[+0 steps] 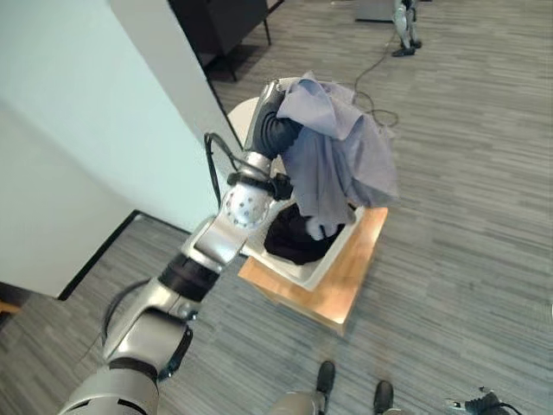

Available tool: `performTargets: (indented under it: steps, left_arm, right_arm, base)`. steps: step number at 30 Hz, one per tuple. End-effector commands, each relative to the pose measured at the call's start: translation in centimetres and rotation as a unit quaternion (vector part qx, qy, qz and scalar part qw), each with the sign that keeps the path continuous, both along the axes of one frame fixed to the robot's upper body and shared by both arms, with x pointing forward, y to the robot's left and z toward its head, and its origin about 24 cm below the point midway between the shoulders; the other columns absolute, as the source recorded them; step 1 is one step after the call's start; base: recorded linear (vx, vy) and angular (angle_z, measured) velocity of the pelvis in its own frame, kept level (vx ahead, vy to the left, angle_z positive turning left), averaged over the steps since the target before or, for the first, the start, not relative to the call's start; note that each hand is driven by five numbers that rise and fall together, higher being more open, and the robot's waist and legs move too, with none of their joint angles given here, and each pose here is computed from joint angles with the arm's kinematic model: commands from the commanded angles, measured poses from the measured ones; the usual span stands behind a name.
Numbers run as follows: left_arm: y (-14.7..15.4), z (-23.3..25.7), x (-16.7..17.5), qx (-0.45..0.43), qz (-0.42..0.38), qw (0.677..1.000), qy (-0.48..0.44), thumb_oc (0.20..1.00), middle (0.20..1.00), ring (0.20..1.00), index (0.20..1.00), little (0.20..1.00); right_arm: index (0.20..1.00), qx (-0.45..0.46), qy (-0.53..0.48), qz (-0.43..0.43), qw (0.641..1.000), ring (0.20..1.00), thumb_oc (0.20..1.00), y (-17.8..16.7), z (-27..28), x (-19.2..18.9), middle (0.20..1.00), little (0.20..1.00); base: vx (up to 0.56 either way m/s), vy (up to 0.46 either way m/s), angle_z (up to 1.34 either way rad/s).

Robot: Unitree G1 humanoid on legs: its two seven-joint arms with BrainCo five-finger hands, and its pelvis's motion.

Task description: Pick up bed clothes into laundry basket.

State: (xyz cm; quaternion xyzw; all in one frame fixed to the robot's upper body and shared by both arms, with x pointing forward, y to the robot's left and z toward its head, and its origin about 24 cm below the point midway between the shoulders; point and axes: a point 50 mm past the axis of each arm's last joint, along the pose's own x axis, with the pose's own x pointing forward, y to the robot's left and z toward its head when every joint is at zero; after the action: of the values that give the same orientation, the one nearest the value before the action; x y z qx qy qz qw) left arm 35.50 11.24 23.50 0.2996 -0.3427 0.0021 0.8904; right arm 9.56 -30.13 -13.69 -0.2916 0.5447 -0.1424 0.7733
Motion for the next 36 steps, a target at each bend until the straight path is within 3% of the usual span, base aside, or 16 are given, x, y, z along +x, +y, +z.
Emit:
performTargets:
  steps: [1, 11, 20, 24, 28, 34, 35, 36]
  left_arm:
    - [2.0, 6.8, 1.5, 0.009, 0.093, 0.99, -0.103, 0.2, 0.2, 0.2, 0.2, 0.2]
    - [5.9, 11.3, 3.3, 0.09, 0.251, 0.954, -0.135, 0.2, 0.2, 0.2, 0.2, 0.2]
    - [5.4, 11.2, 3.5, 0.108, 0.261, 0.949, -0.137, 0.2, 0.2, 0.2, 0.2, 0.2]
    - [4.8, 9.1, 4.0, 0.135, 0.269, 0.946, -0.117, 0.2, 0.2, 0.2, 0.2, 0.2]
    - [5.7, 4.1, 6.1, 0.213, 0.327, 0.92, -0.023, 0.2, 0.2, 0.2, 0.2, 0.2]
    - [6.7, -3.0, 6.3, 0.23, 0.346, 0.906, 0.075, 0.2, 0.2, 0.2, 0.2, 0.2]
    - [7.1, -3.5, 6.2, 0.225, 0.35, 0.906, 0.083, 0.338, 0.338, 0.338, 0.338, 0.338]
    - [7.3, -4.1, 6.1, 0.22, 0.352, 0.905, 0.092, 0.947, 0.947, 0.947, 0.947, 0.947]
  right_arm:
    - [1.0, 0.008, -0.028, 0.005, 1.0, 1.0, 1.0, 0.3, 0.3, 1.7, 1.0, 1.0]
    - [1.0, 0.017, -0.097, 0.046, 0.994, 1.0, 1.0, 2.7, 1.1, 5.8, 1.0, 1.0]
    - [1.0, 0.018, -0.079, 0.051, 0.995, 1.0, 1.0, 3.4, 0.5, 4.9, 1.0, 1.0]
    - [1.0, 0.011, -0.084, 0.071, 0.994, 1.0, 1.0, 3.4, 0.7, 5.5, 1.0, 1.0]
    - [1.0, 0.006, -0.078, 0.085, 0.993, 1.0, 1.0, 4.0, 0.4, 4.9, 1.0, 1.0]
    - [1.0, -0.002, -0.089, 0.152, 0.984, 1.0, 1.0, 5.8, 0.6, 6.7, 1.0, 1.0]
    - [1.0, -0.002, -0.093, 0.159, 0.983, 1.0, 1.0, 6.0, 0.7, 6.9, 1.0, 1.0]
    - [1.0, 0.001, -0.097, 0.166, 0.981, 1.0, 1.0, 6.3, 0.7, 7.1, 1.0, 1.0]
  base:
    - [0.0, -0.01, -0.1]
    - [0.0, -0.002, -0.13]
    - [0.0, 0.006, 0.0]
    - [-0.01, 0.012, 0.04]
    - [-0.05, 0.023, 0.02]
    - [-0.04, 0.026, -0.08]
    - [-0.05, 0.041, -0.15]
    - [-0.04, 0.036, -0.17]
